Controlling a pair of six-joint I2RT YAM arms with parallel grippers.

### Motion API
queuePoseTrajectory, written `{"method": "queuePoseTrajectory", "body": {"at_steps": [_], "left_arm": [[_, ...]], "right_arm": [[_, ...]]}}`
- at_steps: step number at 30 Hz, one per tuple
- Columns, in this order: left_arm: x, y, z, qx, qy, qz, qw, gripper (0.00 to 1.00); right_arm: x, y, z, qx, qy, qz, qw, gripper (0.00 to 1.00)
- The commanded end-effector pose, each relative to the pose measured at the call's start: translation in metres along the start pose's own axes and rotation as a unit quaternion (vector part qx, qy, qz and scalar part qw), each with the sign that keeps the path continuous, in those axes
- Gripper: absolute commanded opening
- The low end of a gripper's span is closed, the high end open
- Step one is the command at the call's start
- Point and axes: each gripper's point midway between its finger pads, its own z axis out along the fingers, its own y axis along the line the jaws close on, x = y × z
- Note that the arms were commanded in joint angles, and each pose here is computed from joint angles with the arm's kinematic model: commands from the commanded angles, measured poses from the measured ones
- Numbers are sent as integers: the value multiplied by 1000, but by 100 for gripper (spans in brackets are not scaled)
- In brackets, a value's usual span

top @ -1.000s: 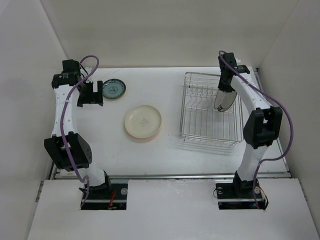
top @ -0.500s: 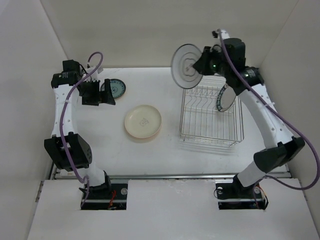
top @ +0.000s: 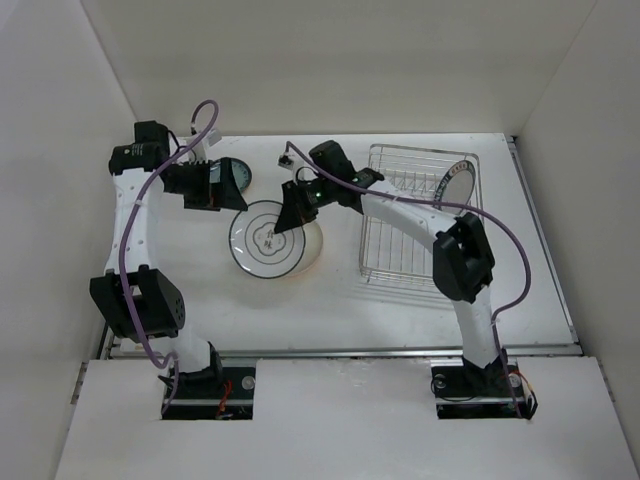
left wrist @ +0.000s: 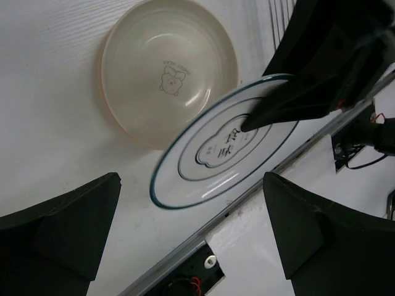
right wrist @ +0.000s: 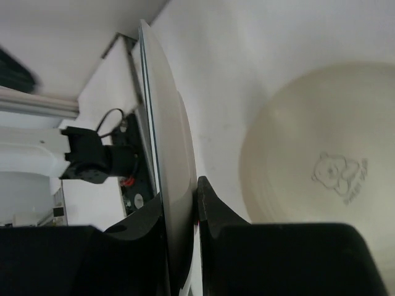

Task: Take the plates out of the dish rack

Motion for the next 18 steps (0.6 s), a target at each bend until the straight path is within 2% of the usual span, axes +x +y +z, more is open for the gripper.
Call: {"method": "queuePoseTrajectory", "body": {"at_steps": [1, 7, 11, 12, 14, 16, 17, 18], "left_arm": [[12, -2, 0, 6, 18, 10, 1000, 100], [26, 5, 9, 9, 55, 4, 998, 91], [33, -6, 7, 38, 65, 11, 997, 65], [36, -7, 8, 48, 72, 7, 996, 53], [35, -17, 5, 78, 71, 27, 994, 42], [44, -30, 0, 111, 89, 18, 990, 31], [48, -30, 1, 116, 98, 16, 988, 11], [48, -31, -1, 117, 99, 14, 988, 0]], "right_arm": [[-75, 78, -39, -109, -105, -114, 982, 0], [-69, 78, -34, -130, -99, -106, 981, 0], [-70, 74, -30, -134, -104, -103, 980, 0], [-72, 76, -30, -136, -107, -98, 980, 0], [-70, 74, -25, -148, -100, -91, 980, 0], [-71, 75, -24, -157, -99, -89, 979, 0], [-69, 79, -21, -160, -96, -90, 978, 0], [-69, 77, -19, -160, -95, -90, 978, 0]]}}
